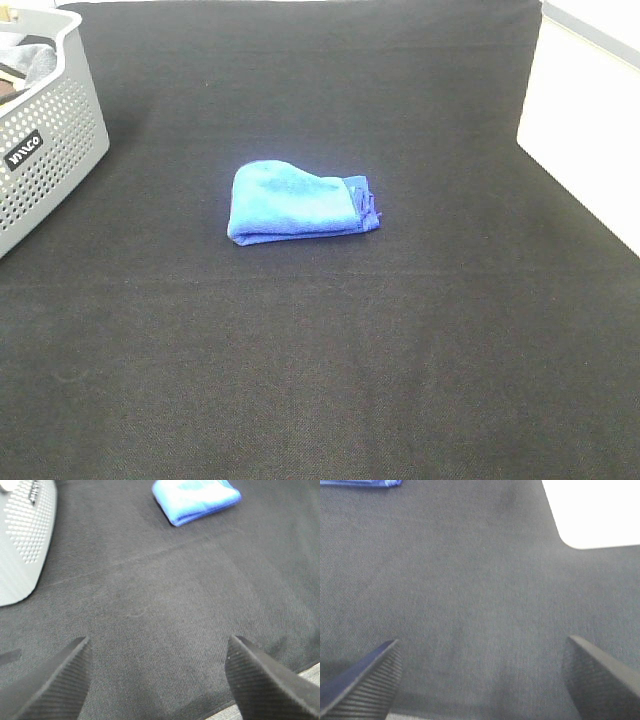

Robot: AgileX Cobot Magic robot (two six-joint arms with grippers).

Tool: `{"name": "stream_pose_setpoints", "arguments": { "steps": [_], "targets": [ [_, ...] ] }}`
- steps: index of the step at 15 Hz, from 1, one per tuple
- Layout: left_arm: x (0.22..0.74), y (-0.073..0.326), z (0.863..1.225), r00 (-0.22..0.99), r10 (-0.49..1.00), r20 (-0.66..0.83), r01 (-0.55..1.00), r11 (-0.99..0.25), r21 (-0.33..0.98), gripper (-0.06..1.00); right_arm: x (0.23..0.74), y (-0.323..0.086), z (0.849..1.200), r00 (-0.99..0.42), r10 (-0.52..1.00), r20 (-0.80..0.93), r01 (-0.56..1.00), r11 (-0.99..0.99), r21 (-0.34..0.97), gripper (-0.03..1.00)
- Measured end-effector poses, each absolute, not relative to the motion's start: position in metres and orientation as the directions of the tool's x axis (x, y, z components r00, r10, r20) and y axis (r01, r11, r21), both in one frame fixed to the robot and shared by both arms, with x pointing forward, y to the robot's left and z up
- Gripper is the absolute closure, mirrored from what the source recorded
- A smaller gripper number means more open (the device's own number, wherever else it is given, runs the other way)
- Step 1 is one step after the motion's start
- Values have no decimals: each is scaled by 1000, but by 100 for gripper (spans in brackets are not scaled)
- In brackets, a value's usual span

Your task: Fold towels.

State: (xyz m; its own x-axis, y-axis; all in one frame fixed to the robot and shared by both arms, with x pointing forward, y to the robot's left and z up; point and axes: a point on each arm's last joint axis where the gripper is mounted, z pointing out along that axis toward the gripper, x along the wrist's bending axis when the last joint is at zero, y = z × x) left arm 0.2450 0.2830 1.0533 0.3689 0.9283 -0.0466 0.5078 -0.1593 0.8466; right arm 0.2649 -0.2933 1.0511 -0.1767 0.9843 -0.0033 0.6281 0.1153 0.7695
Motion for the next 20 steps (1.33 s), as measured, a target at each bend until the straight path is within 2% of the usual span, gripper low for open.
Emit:
{"name": "stream_pose_setpoints", "arguments": {
  "steps": [7,11,20],
  "targets": [
    [246,285,1054,360,933,-26,501,-170,849,24,265,-293,1051,-177,984,-3,626,115,771,15],
    [247,289,1053,302,953,-35,520,-134,844,24,265,-293,1051,-177,984,-3,626,115,771,15],
    [247,290,1053,268,963,-34,523,-116,844,24,265,-294,1051,-145,989,-3,629,95,771,15]
  ]
}}
